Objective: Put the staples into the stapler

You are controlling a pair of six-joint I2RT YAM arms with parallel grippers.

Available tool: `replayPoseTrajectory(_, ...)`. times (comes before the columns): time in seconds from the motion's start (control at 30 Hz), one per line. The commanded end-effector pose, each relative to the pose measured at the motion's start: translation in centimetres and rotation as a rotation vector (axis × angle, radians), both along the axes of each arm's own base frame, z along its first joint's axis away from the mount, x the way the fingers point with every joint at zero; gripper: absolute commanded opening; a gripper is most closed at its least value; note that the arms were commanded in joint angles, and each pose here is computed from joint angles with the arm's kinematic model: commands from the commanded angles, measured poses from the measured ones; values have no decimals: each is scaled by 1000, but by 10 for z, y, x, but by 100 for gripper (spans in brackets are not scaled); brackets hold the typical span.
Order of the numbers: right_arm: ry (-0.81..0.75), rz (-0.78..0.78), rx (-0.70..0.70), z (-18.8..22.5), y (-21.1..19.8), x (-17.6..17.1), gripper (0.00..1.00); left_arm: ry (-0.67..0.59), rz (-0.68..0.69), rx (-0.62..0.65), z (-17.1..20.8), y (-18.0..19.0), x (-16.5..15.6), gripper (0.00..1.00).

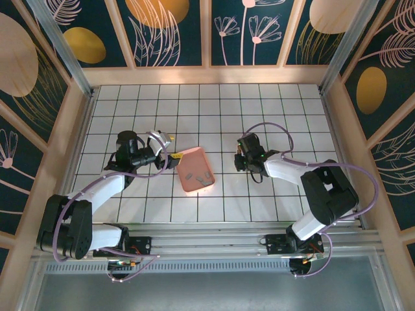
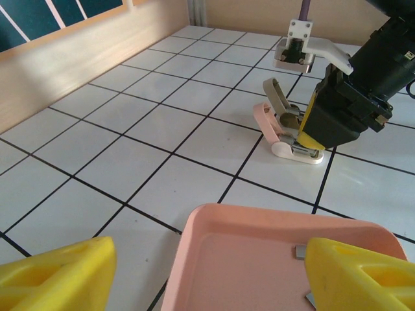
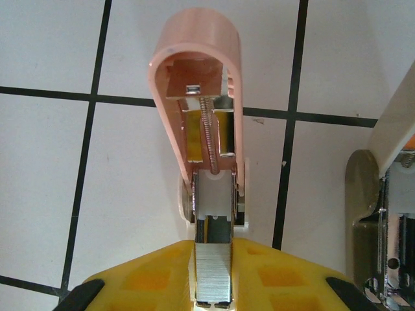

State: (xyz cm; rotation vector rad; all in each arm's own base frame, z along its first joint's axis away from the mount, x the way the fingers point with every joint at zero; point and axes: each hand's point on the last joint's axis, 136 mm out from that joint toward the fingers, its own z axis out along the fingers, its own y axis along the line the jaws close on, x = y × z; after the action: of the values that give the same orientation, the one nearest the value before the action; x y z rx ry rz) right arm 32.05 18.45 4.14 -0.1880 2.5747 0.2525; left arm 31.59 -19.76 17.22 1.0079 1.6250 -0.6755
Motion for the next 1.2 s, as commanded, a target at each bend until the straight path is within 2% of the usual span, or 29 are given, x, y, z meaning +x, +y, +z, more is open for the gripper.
replayPoseTrajectory(0.0, -3, -6, -14, -5, -4, 3, 21, -26, -20, 3, 7, -4, 2, 76)
replayPoseTrajectory(0.4, -75, -9, 24, 20, 2, 14, 20, -26, -19, 4, 7, -4, 2, 76)
replayPoseTrajectory(1.17, -10, -18, -19, -6, -8, 1, 20, -30, -20, 6, 8, -4, 2, 76)
